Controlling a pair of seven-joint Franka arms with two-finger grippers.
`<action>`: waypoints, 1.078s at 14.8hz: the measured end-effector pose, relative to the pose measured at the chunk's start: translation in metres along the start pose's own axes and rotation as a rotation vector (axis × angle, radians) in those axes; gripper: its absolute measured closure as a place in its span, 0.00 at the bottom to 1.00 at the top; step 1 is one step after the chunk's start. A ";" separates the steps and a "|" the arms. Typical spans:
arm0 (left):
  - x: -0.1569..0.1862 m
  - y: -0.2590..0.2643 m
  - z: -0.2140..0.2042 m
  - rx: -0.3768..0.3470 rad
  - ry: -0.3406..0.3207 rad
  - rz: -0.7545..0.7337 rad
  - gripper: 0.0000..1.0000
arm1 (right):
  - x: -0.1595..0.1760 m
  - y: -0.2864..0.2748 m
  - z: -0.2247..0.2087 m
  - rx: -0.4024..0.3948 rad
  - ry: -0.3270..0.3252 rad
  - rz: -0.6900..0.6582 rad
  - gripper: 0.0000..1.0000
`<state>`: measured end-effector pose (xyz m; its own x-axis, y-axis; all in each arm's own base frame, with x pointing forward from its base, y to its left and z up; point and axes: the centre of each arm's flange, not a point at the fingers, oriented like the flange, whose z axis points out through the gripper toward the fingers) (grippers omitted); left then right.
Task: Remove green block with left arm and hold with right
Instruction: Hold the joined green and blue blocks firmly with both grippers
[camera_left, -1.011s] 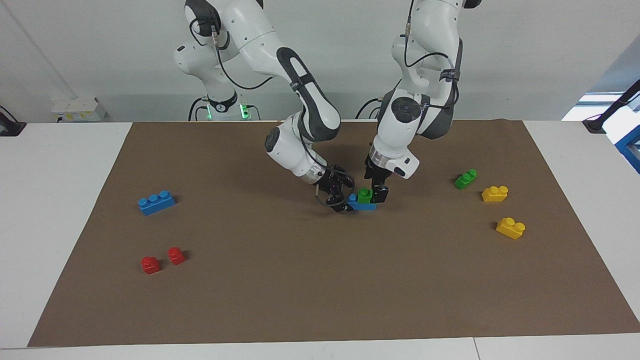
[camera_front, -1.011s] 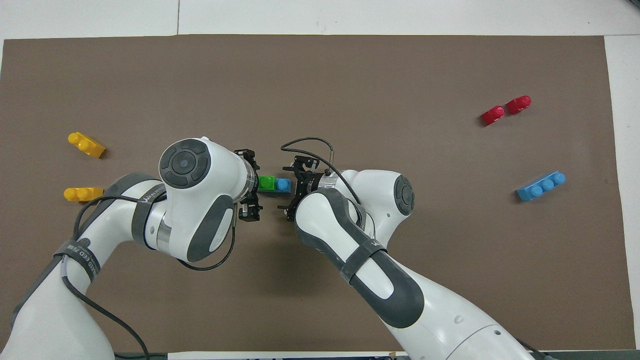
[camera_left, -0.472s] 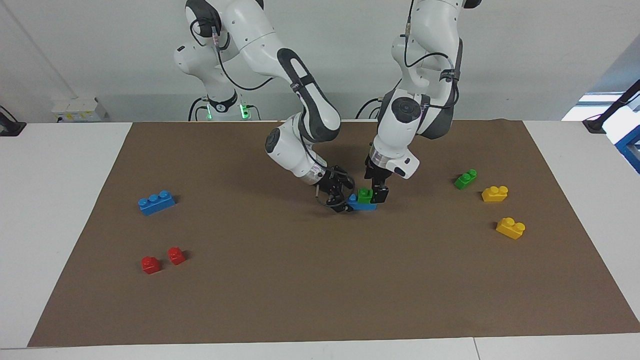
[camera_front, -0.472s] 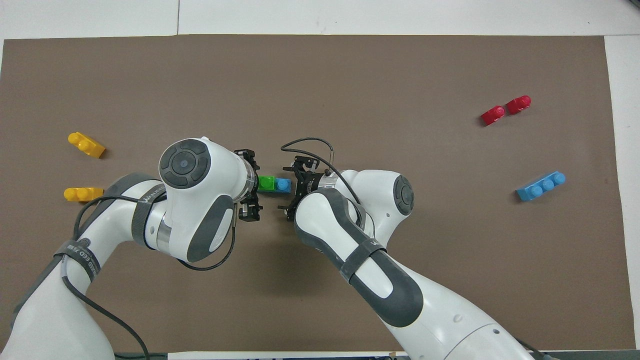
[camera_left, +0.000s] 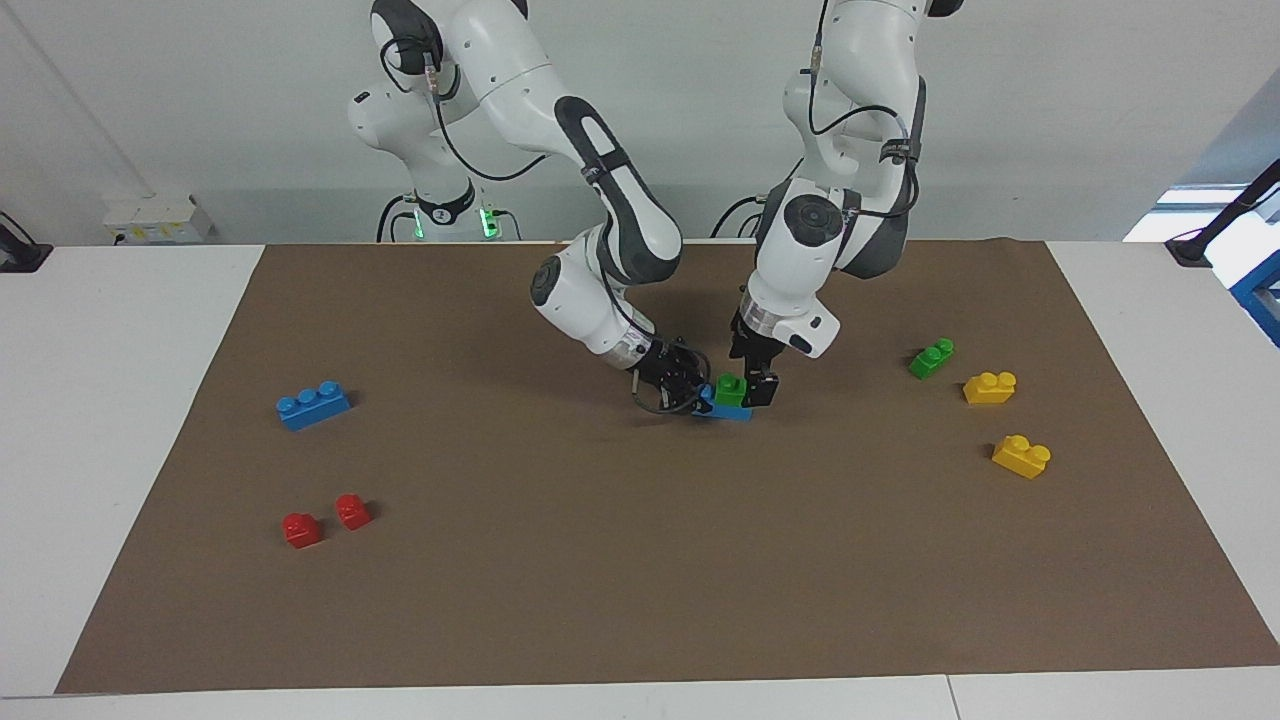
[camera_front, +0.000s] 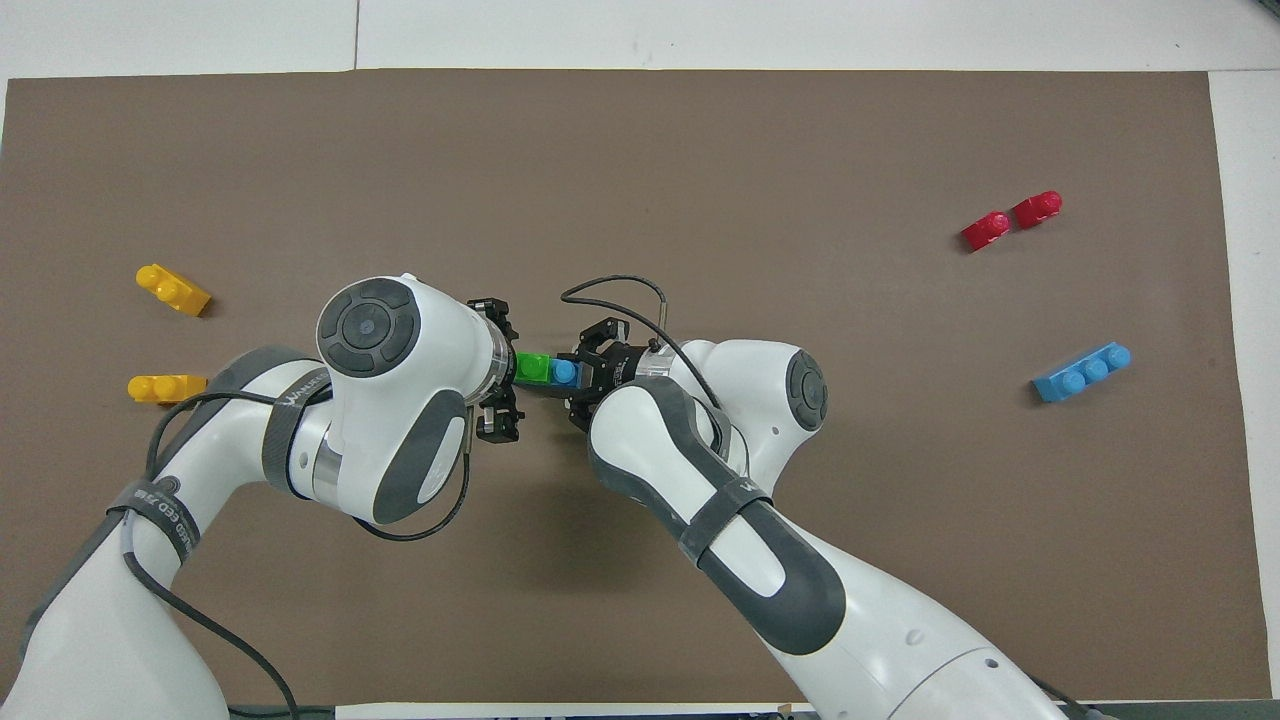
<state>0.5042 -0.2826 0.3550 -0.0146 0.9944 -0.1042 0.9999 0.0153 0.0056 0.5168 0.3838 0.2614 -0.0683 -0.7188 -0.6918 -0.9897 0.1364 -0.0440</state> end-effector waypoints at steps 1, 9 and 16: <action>0.000 0.000 0.000 0.000 0.000 0.000 0.00 | -0.002 0.003 0.002 0.001 0.002 -0.017 0.66; 0.004 -0.003 0.006 0.005 0.021 0.012 0.00 | -0.007 0.007 0.004 0.018 0.011 -0.031 0.66; 0.007 -0.006 0.012 -0.001 0.035 0.023 0.33 | -0.007 0.007 0.004 0.018 0.011 -0.033 0.66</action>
<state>0.4984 -0.2772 0.3423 0.0080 0.9976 -0.0693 0.9999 -0.0075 0.0081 0.5105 0.3929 0.2630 -0.0369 -0.7303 -0.6821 -0.9890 0.1244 -0.0796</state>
